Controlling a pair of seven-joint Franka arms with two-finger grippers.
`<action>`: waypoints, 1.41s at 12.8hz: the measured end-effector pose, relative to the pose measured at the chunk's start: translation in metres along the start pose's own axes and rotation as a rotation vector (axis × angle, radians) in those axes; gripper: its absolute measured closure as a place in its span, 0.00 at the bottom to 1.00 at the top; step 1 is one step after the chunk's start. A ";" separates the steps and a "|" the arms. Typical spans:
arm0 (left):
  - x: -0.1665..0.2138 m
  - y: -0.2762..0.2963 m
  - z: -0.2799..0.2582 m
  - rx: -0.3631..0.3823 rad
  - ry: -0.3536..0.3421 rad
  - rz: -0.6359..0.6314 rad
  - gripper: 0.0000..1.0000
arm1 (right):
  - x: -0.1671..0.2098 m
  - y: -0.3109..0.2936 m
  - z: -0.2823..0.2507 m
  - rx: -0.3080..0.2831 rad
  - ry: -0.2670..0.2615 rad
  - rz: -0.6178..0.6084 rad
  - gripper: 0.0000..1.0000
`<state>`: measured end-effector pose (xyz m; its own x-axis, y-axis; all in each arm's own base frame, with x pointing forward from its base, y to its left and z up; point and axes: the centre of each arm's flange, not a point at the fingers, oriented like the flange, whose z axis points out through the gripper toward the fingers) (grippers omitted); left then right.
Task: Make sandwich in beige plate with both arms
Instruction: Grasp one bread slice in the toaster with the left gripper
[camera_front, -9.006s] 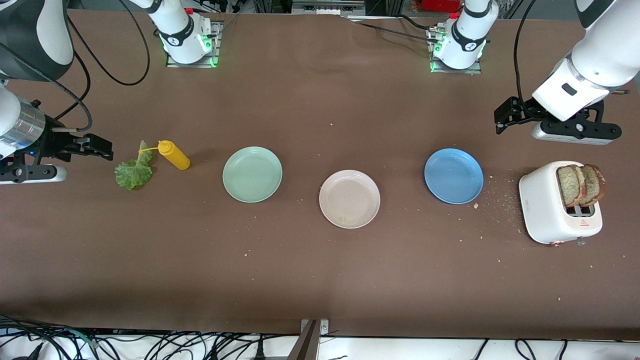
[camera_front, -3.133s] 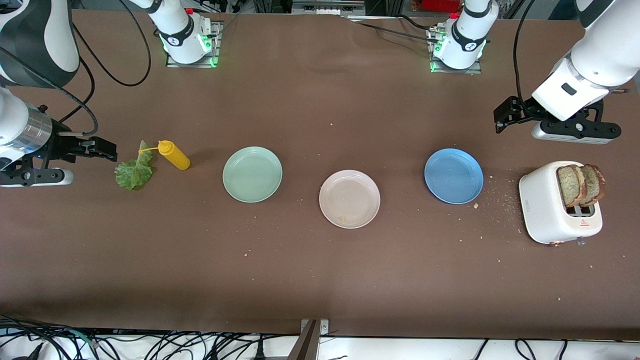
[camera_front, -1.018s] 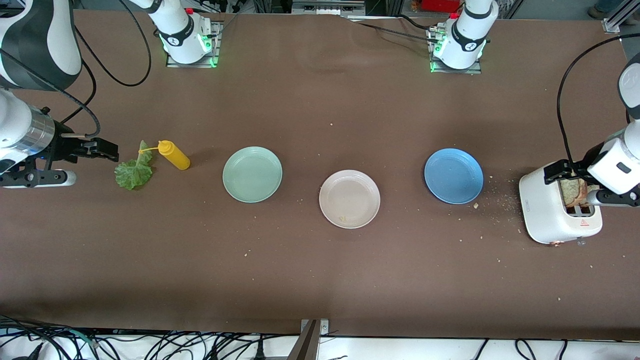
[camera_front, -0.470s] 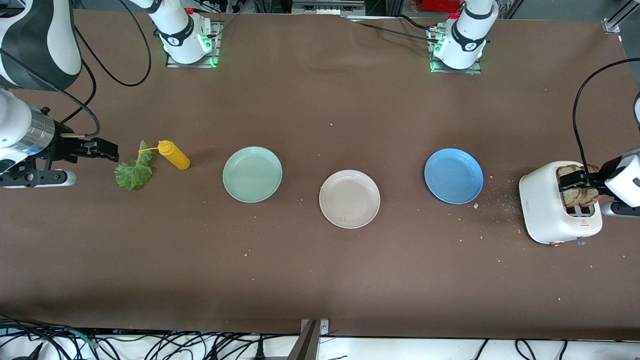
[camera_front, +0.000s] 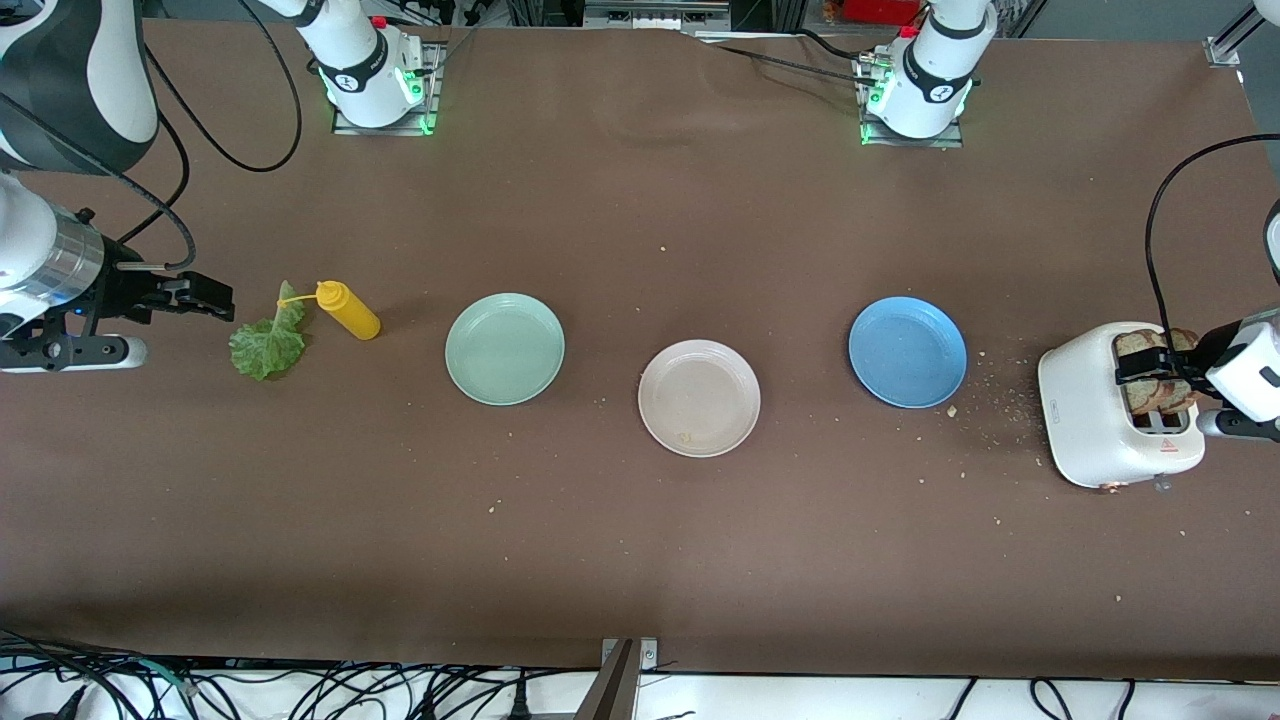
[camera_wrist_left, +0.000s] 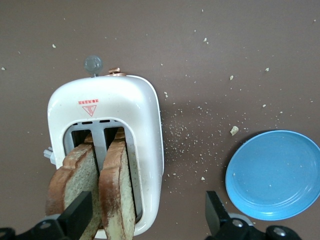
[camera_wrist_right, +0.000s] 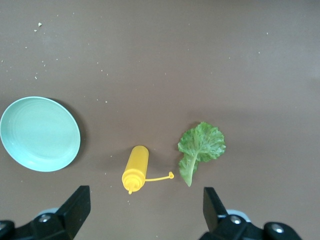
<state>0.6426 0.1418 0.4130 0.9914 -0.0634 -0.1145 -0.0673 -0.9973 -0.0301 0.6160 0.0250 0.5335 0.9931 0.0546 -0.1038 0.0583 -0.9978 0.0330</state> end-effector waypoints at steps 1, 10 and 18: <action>0.000 -0.003 0.005 0.005 -0.010 0.000 0.00 | -0.002 0.000 -0.002 0.002 -0.002 0.000 0.00; -0.005 -0.040 0.050 -0.009 -0.074 -0.042 0.46 | -0.016 0.002 -0.018 0.014 -0.018 0.000 0.00; -0.002 -0.037 0.042 -0.008 -0.059 -0.038 0.87 | -0.019 0.000 -0.017 0.024 -0.030 -0.002 0.00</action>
<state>0.6382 0.1807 0.3730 0.9849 -0.0238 -0.1714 -0.0290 -0.9992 -0.0279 0.5990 0.0250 0.5525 0.9895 0.0558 -0.1336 0.0575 -0.9983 0.0088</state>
